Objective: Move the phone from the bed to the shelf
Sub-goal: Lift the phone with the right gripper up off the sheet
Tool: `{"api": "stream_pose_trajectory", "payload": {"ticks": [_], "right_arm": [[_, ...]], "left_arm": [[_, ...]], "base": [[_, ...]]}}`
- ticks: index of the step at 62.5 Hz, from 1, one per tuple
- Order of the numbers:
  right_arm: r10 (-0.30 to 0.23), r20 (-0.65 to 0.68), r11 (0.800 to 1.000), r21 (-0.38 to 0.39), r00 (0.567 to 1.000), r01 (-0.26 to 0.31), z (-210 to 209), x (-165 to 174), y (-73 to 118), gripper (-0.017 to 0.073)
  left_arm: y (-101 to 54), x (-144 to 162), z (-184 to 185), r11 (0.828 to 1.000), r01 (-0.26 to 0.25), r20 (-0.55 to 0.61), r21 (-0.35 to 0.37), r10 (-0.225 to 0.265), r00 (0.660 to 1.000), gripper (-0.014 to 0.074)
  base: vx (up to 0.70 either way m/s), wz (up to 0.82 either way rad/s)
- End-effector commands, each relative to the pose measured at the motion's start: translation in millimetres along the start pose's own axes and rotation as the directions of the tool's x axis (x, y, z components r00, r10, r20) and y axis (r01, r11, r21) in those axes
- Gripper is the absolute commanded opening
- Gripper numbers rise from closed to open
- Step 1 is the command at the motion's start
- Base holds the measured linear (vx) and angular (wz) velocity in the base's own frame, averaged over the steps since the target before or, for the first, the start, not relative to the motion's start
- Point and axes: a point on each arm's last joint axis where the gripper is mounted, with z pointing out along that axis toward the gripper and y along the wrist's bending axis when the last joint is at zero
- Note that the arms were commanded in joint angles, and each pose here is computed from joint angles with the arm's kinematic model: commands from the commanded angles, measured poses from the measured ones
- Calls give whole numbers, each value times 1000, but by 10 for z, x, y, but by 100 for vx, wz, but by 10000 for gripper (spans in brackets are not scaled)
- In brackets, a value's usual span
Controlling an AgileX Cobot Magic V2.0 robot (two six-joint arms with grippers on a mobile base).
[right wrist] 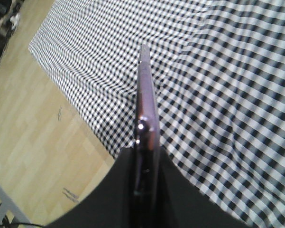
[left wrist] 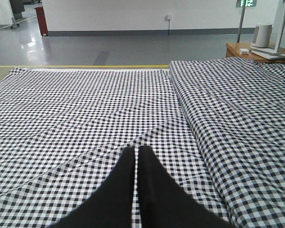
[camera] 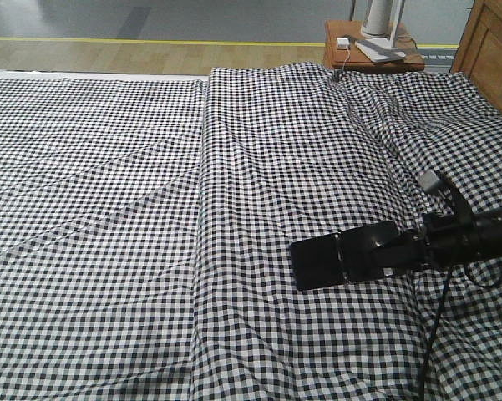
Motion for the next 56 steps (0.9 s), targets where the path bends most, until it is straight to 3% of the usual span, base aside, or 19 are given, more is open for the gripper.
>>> {"api": "stream_pose_trajectory", "payload": {"ticks": [1, 17, 31, 56], "right_arm": [[-94, 44, 986, -134, 995, 99, -84, -204, 450, -5], [-223, 3, 961, -165, 975, 220, -10, -337, 1083, -5], [-351, 22, 919, -181, 936, 349, -81, -378, 1658, -5], [-426, 70, 883, -185, 902, 431, -315, -300, 2360, -4]], "left_arm": [[9, -61, -5, 1000, 11, 77, -10, -10, 997, 1], [9, -61, -5, 1000, 11, 77, -10, -10, 997, 1], [9, -61, -5, 1000, 11, 77, -10, -10, 997, 1], [9, -61, -5, 1000, 11, 77, -10, -10, 997, 1]], "base": [[0, 0], [0, 0], [0, 0], [0, 0]]}}
